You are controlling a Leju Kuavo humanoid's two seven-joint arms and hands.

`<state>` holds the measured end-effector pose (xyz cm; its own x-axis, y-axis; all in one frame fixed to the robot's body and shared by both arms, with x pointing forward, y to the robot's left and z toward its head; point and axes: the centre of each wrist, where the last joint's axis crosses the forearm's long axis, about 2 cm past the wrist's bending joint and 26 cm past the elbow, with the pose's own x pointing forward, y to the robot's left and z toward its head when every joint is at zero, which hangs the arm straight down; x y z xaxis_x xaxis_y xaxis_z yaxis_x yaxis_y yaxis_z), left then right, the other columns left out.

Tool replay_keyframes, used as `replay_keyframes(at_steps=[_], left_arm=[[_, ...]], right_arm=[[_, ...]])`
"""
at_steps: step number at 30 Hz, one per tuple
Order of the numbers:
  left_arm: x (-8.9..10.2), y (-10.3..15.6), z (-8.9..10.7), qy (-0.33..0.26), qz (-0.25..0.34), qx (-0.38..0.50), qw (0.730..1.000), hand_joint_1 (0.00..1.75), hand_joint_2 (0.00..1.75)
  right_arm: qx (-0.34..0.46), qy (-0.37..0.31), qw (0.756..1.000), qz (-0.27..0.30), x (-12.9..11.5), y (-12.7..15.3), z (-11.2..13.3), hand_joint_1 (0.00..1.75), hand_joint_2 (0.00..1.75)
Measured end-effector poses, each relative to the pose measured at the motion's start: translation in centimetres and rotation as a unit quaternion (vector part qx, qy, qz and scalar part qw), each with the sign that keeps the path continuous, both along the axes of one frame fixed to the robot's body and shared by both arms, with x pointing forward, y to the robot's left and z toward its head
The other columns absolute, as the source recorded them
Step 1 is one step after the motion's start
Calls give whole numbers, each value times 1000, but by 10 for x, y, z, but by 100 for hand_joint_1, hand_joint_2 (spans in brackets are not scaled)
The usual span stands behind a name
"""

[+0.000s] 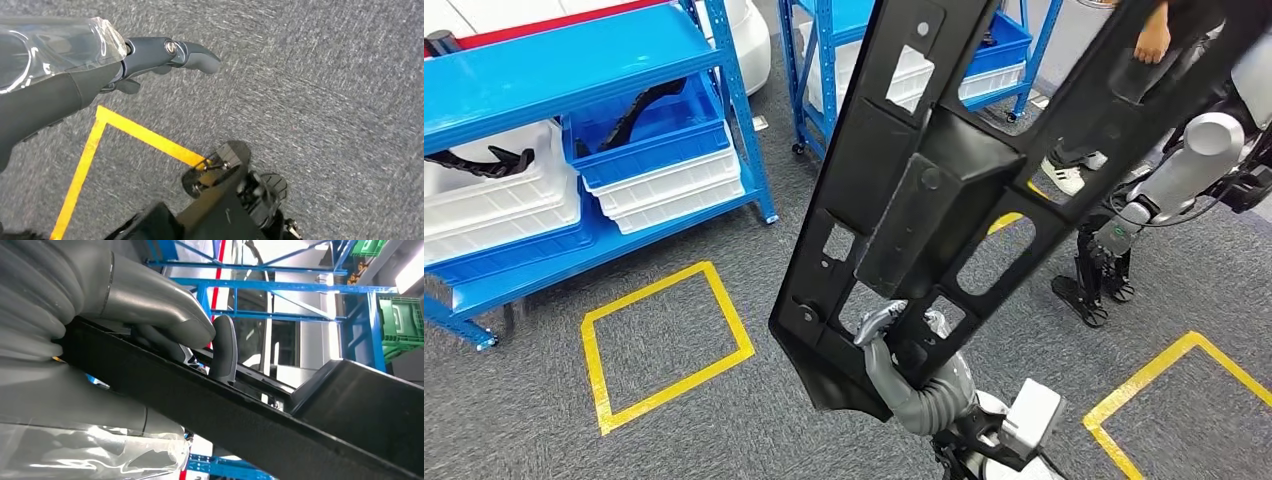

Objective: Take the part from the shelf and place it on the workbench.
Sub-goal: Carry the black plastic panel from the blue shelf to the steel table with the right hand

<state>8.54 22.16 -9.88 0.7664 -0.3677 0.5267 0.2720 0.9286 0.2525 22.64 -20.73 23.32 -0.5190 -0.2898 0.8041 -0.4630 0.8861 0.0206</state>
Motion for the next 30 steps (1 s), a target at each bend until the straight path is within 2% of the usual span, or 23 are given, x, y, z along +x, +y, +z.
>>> replay_keyframes(at_steps=[30], left_arm=[[-9, 3, -2, 9, 16, -2, 1000, 0, 175]], right_arm=[[-43, -40, 997, -45, -17, -28, 21, 175, 175]])
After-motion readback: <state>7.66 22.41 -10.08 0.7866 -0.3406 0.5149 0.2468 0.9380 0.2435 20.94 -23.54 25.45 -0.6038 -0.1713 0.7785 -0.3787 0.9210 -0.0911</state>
